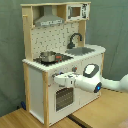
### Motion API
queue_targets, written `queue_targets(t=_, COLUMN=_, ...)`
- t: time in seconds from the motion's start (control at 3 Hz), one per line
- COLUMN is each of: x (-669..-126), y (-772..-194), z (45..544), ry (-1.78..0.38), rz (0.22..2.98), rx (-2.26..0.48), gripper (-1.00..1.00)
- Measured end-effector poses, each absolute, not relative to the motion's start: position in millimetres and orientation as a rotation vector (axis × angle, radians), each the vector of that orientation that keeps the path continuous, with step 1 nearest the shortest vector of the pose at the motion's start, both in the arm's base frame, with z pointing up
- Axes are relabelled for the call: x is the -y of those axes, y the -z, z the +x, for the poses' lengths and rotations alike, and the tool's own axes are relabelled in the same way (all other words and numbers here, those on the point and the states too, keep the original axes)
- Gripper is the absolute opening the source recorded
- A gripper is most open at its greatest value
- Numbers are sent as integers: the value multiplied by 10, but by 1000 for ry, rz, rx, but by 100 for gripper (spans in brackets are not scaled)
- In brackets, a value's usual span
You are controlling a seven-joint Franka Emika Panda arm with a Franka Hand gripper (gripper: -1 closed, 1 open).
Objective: Play with the kitchen
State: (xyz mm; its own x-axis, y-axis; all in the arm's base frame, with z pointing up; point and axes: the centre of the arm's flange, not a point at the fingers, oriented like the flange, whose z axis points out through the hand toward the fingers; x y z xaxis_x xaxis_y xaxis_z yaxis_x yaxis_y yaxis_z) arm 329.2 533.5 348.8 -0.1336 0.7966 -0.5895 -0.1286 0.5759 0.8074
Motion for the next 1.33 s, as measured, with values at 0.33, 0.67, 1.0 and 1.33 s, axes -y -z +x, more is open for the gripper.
queue_targets(t=0.33, x=-5346, y=-4004, z=3295, ry=-981, rz=689, rx=-1404, gripper=100)
queue_targets(t=0.67, x=-5425, y=-4215, z=3289, ry=-1061, rz=797, rx=-1365, gripper=100)
queue_targets(t=1.0, x=-5527, y=-4428, z=3278, ry=-1120, rz=882, rx=-1327, gripper=100)
queue_targets(t=1.33, x=-5616, y=-4695, z=3301, ry=-1169, rz=982, rx=-1283, gripper=100)
